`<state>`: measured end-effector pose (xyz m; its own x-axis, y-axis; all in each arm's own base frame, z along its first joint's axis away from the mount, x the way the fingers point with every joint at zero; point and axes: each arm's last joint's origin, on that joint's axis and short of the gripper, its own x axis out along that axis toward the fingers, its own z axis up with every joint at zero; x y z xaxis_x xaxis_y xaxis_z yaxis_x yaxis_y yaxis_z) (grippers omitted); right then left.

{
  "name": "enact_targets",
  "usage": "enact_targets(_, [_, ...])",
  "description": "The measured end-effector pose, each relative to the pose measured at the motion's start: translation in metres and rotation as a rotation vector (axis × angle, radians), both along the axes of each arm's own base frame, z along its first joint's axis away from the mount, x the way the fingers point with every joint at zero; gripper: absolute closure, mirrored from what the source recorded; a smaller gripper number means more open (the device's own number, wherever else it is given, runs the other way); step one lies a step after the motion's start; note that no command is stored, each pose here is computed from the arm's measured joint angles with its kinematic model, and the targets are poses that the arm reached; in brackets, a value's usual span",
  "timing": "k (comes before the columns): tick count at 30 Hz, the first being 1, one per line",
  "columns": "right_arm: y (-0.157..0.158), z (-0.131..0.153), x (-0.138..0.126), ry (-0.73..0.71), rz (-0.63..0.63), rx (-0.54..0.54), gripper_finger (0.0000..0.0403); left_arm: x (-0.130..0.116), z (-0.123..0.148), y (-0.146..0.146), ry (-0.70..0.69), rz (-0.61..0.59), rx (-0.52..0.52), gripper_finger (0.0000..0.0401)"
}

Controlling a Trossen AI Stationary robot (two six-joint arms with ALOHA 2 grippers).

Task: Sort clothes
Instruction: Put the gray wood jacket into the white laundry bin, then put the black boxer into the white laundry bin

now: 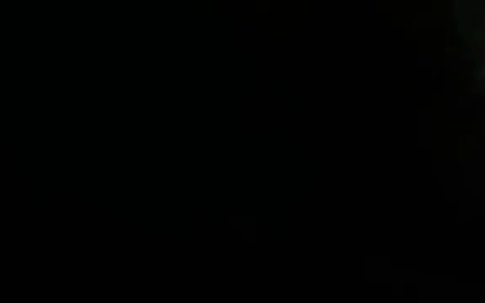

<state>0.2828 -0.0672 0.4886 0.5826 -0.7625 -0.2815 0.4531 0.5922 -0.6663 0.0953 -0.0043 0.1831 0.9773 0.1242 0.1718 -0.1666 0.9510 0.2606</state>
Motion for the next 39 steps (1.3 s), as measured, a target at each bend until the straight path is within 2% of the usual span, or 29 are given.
enact_targets(4, [-0.022, -0.007, 0.002, -0.038, 0.018, 0.106, 0.0315, 0.0, 0.0, 0.0, 0.001, 0.001, 0.003, 0.0203])
enact_targets(8, [-0.034, -0.015, 0.002, -0.011, -0.035, 0.149, 0.0277, 0.0, 0.0, 0.0, 0.002, 0.0, 0.003, 0.0203])
enact_targets(11, [-0.034, -0.02, 0.001, 0.013, -0.047, 0.18, 0.0238, 0.0, 0.0, 0.0, 0.002, 0.0, 0.0, 0.0203])
enact_targets(14, [-0.024, -0.022, 0.001, 0.037, -0.007, 0.217, 0.0199, 0.0, 0.0, 0.0, 0.002, 0.0, 0.001, 0.0203])
enact_targets(16, [-0.015, -0.024, 0.002, 0.043, 0.051, 0.264, 0.0178, 0.0, 0.0, 0.0, 0.003, 0.0, 0.001, 0.0203])
enact_targets(19, [0.002, -0.03, 0.006, 0.046, 0.199, 0.431, 0.0158, 0.0, 0.0, 0.0, 0.004, 0.001, 0.004, 0.0203])
enact_targets(22, [0.023, -0.042, 0.019, 0.102, 0.399, 0.597, 0.0152, 0.0, 0.0, 0.0, 0.003, 0.001, 0.002, 0.0203])
enact_targets(24, [0.04, -0.054, 0.031, 0.147, 0.484, 0.648, 0.0151, 0.0, 0.0, 0.0, 0.002, -0.001, -0.008, 0.0203])
enact_targets(29, [0.08, -0.094, 0.06, 0.241, 0.566, 0.606, 0.015, 0.0, 0.0, 0.0, 0.001, -0.002, -0.014, 0.0203])
enact_targets(35, [0.105, -0.151, 0.093, 0.31, 0.477, 0.467, 0.015, 0.0, 0.0, 0.0, 0.004, 0.001, 0.004, 0.0203])
enact_targets(39, [0.109, -0.189, 0.113, 0.342, 0.458, 0.457, 0.015, 0.0, 0.0, 0.0, 0.004, 0.001, 0.004, 0.0203])
